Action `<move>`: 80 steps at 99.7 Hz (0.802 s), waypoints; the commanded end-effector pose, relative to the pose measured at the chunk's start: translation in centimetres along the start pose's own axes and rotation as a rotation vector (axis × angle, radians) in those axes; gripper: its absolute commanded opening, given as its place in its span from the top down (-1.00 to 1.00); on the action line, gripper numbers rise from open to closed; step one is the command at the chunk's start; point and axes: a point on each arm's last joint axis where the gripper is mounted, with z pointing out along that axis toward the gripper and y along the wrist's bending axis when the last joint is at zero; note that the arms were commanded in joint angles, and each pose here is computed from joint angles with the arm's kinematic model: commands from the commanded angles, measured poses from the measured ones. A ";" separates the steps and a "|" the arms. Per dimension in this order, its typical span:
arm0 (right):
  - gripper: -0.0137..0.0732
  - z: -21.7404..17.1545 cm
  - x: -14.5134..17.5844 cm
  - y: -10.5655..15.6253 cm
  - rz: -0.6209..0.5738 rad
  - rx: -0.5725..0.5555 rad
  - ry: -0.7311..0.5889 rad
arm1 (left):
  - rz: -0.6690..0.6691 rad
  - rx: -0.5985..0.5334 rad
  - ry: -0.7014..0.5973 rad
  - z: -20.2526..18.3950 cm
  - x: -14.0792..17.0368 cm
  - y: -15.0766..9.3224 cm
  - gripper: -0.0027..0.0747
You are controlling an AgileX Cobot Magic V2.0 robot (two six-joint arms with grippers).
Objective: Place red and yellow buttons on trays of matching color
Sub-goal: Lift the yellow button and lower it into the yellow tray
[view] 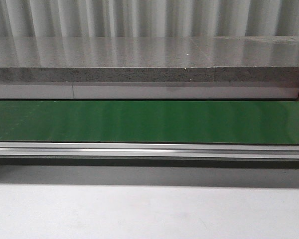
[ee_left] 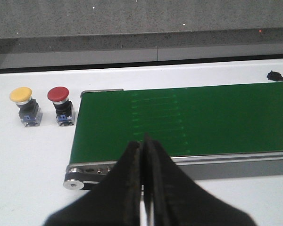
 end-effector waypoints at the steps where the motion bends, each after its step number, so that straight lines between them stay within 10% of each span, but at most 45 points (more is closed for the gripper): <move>1: 0.22 0.5 -1.3 -0.4 0.020 0.011 -0.082 | 0.006 0.014 -0.093 -0.3 -1.4 -0.1 0.98; 80: 0.20 11.9 1.4 -2.5 0.065 0.045 0.129 | 0.006 0.014 -0.093 -0.3 -1.4 -0.1 0.98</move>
